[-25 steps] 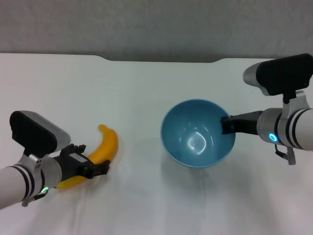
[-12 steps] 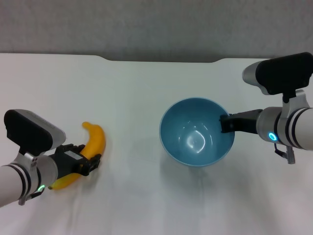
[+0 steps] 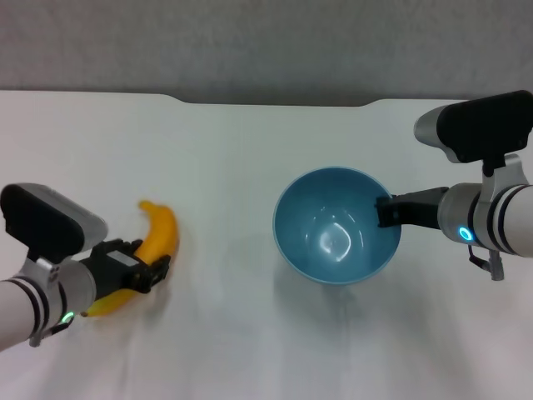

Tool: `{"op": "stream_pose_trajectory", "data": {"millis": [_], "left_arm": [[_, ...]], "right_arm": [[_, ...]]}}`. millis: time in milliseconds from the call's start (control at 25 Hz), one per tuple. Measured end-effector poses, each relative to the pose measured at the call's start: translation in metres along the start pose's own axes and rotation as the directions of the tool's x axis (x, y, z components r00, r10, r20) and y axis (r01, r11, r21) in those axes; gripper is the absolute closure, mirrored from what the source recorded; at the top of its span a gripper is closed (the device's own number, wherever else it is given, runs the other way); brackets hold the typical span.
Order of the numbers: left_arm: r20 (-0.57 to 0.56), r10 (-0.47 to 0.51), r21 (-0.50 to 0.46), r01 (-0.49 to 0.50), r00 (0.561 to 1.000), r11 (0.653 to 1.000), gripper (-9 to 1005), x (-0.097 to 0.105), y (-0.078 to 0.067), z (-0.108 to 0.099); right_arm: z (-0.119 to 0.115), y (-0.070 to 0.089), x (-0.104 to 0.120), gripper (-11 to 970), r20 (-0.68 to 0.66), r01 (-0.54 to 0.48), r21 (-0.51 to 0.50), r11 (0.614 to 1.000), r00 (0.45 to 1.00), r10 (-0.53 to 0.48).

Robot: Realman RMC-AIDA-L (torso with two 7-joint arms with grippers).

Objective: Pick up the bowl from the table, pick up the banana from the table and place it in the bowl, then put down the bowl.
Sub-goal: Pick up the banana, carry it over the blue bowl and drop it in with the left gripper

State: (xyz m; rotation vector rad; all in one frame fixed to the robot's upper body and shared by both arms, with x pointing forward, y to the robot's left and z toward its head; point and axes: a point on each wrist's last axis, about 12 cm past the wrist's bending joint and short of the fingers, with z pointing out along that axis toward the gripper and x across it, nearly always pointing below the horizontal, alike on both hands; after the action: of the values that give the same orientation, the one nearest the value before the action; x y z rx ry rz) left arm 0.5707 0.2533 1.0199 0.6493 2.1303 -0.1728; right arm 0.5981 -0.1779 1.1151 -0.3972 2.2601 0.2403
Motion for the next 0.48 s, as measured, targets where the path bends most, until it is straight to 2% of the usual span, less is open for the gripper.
{"op": "stream_pose_trajectory", "data": {"millis": [280, 480], "left_arm": [[0.174, -0.017, -0.051, 0.027, 0.985, 0.998, 481, -0.023, 0.003, -0.035], [0.294, -0.061, -0.006, 0.066, 0.954, 0.998, 481, -0.050, -0.008, -0.056]], "right_arm": [[0.002, 0.005, 0.003, 917, -0.013, 0.010, -0.013, 1.000, 1.000, -0.010], [0.008, 0.013, 0.006, 916, -0.024, -0.003, -0.046, 0.999, 1.000, 0.002]]}}
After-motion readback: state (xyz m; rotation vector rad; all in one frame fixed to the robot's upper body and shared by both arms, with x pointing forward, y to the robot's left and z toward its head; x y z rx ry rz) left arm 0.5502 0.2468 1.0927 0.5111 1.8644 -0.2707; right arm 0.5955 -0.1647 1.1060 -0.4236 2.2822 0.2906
